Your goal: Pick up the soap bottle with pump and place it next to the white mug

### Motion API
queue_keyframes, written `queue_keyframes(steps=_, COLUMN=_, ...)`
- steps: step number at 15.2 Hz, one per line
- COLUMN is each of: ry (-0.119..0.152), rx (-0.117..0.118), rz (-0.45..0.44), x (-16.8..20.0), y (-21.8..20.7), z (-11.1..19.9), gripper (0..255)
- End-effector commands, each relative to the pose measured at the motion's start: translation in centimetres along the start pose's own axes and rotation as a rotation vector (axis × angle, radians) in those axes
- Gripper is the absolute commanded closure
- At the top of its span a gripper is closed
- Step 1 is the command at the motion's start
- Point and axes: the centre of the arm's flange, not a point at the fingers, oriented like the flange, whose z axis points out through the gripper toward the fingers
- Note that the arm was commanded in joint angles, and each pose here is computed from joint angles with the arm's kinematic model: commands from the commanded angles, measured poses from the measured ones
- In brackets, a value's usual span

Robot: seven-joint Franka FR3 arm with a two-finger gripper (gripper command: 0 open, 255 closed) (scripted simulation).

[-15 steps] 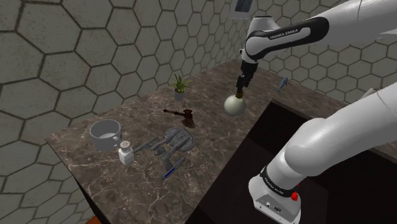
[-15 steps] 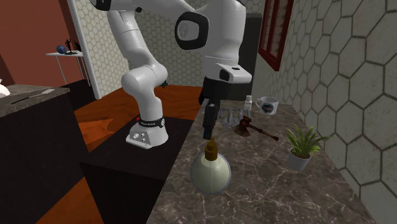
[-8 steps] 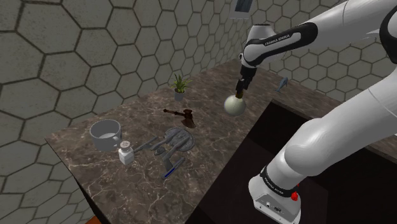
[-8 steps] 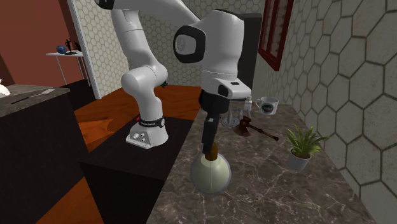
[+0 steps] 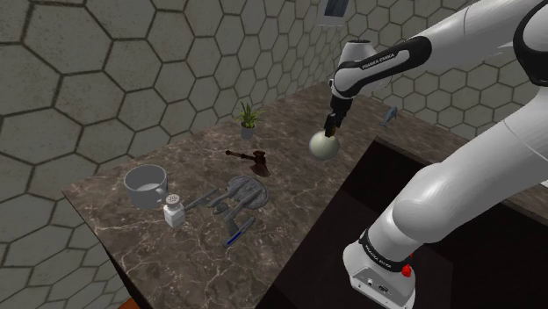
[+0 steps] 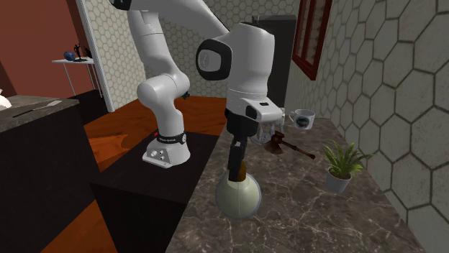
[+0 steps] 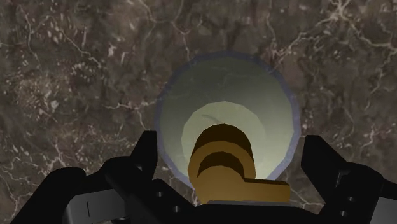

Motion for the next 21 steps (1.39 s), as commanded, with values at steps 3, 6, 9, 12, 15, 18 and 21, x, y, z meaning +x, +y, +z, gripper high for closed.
queue_keyframes(steps=3, ry=0.0, rx=0.0, rz=0.0, x=0.0, y=0.0, z=0.0, gripper=255)
queue_keyframes(steps=6, ry=0.0, rx=0.0, rz=0.0, x=0.0, y=0.0, z=0.0, gripper=255)
queue_keyframes(steps=9, ry=0.0, rx=0.0, rz=0.0, x=0.0, y=0.0, z=0.0, gripper=255)
queue_keyframes(steps=12, ry=0.0, rx=0.0, rz=0.0, x=0.0, y=0.0, z=0.0, gripper=255)
queue_keyframes(steps=15, ry=0.0, rx=0.0, rz=0.0, x=-0.1, y=0.2, z=-1.6, gripper=255)
queue_keyframes(steps=18, ry=0.0, rx=0.0, rz=0.0, x=-0.3, y=0.4, z=-3.1, gripper=255)
queue_keyframes(steps=21, ry=0.0, rx=0.0, rz=0.0, x=-0.4, y=0.5, z=-4.7, gripper=255)
